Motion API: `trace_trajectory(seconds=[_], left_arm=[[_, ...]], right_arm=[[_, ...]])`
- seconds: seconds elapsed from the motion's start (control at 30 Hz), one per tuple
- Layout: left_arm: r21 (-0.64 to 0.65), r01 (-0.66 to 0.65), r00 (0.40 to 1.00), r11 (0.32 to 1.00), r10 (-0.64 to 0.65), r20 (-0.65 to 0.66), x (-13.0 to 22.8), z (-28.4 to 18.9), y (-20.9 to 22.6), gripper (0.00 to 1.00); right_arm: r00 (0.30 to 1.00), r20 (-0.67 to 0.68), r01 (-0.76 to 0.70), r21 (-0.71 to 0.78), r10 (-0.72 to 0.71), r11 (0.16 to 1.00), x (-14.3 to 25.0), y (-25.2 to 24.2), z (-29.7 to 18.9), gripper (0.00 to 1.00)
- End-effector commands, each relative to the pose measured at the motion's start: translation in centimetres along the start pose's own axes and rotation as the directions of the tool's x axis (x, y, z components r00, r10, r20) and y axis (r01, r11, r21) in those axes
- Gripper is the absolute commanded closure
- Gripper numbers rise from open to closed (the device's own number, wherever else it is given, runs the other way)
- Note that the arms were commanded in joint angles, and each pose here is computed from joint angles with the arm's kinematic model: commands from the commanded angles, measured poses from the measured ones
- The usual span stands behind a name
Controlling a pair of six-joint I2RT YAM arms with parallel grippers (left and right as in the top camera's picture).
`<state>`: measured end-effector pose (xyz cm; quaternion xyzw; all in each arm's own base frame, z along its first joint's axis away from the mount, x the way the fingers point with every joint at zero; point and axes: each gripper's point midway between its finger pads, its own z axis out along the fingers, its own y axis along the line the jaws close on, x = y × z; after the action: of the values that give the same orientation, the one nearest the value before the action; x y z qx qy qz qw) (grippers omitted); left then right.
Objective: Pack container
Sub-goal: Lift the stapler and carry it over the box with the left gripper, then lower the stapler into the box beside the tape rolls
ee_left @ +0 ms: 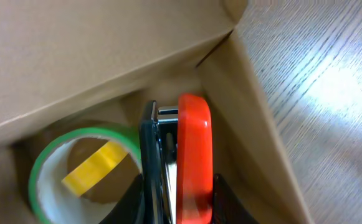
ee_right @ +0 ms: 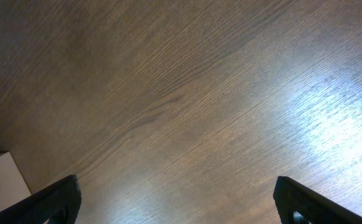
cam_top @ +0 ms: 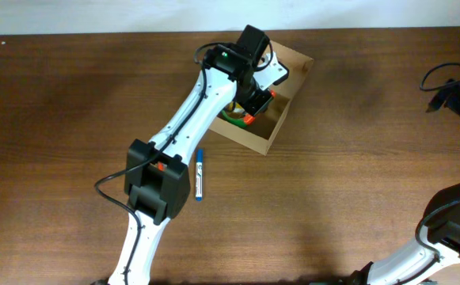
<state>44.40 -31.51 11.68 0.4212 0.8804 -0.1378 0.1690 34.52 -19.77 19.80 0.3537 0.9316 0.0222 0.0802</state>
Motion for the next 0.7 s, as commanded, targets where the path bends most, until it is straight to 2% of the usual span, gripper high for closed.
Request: trace_trajectory(seconds=[0.0, 0.27, 0.67], left_arm=[[0.024, 0.052, 0.998, 0.998, -0.053, 0.040, -1.3, -0.1, -0.9, 0.98], [0.010, 0.188, 0.982, 0.982, -0.188, 0.031, -1.2, 0.8, -0.7, 0.98], [0.017, 0.225, 0.973, 0.974, -0.223, -0.059, 0.4, 4.6, -2.3, 0.98]], right_arm=[[1.000, -0.018, 0.007, -0.003, -0.007, 1.000, 0.1, 0.1, 0.7, 0.01], [1.000, -0.013, 0.008, -0.003, -0.008, 1.000, -0.1, 0.1, 0.7, 0.01], [1.000, -0.012, 0.008, -0.001, -0.008, 1.000, -0.1, 0.1, 0.7, 0.01]])
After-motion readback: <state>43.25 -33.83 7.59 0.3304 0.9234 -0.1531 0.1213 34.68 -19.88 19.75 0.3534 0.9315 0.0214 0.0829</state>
